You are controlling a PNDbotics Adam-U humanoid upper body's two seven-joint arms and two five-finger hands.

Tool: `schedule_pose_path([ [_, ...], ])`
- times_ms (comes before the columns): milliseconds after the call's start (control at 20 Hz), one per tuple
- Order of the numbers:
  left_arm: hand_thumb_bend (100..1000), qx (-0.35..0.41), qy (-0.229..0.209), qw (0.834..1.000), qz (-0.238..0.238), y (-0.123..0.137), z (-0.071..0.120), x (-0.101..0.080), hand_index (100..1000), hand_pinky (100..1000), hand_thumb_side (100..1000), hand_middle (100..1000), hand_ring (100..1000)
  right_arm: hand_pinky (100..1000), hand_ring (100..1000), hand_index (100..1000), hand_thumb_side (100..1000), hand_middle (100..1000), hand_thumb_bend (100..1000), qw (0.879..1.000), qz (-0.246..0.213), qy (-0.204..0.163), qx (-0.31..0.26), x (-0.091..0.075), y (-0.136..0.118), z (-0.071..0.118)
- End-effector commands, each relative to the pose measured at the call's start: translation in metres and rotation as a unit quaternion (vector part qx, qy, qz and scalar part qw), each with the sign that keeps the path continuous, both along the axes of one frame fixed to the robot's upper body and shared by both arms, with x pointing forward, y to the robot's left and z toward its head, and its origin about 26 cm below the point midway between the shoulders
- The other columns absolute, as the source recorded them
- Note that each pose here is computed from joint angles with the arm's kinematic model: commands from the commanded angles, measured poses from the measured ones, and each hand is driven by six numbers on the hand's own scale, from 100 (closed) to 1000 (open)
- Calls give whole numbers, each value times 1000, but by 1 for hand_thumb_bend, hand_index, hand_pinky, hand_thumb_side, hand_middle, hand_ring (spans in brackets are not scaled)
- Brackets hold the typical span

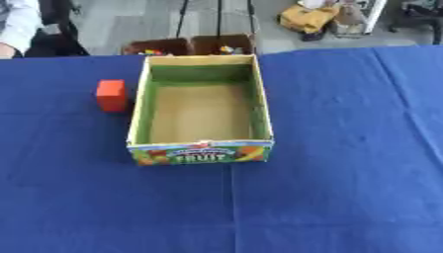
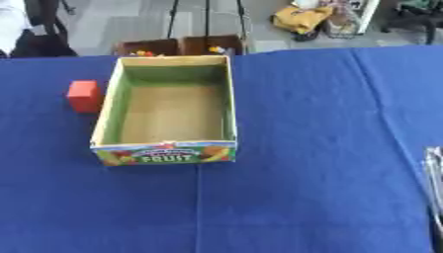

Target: Pick up objects on the table and place them in the box.

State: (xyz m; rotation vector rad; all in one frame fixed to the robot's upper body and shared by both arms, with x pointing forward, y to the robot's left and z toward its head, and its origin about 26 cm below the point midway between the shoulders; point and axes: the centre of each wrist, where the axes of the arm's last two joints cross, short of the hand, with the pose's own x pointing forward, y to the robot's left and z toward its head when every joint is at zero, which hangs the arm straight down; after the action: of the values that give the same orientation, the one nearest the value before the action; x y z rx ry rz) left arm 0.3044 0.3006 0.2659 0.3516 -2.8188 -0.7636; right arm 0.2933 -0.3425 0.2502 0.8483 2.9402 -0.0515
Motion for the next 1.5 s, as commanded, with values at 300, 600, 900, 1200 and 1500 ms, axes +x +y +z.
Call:
schedule_pose_path([
  [300, 100, 160, 34, 982, 92, 21, 36, -11, 1000, 754, 857, 936, 903, 659, 792, 789, 1000, 570, 100, 1000, 4, -13, -25, -5, -1, 11],
  [600, 100, 277, 86, 941, 176, 34, 55, 0, 1000, 817, 793, 983, 958, 660, 793, 788, 1000, 568, 111, 999, 8, -13, -32, -4, 0, 12],
  [900, 100, 362, 107, 890, 256, 55, 85, 14, 1000, 789, 670, 931, 935, 662, 794, 788, 1000, 565, 129, 999, 15, -11, -38, -4, 2, 11],
  [1200, 100, 412, 133, 854, 288, 62, 93, 39, 1000, 798, 675, 939, 952, 663, 795, 787, 1000, 563, 144, 999, 20, -8, -43, -4, 3, 11],
  [1500, 100, 452, 151, 828, 296, 58, 99, 66, 1000, 823, 920, 955, 976, 664, 795, 786, 1000, 561, 153, 999, 25, -5, -47, -3, 4, 10],
])
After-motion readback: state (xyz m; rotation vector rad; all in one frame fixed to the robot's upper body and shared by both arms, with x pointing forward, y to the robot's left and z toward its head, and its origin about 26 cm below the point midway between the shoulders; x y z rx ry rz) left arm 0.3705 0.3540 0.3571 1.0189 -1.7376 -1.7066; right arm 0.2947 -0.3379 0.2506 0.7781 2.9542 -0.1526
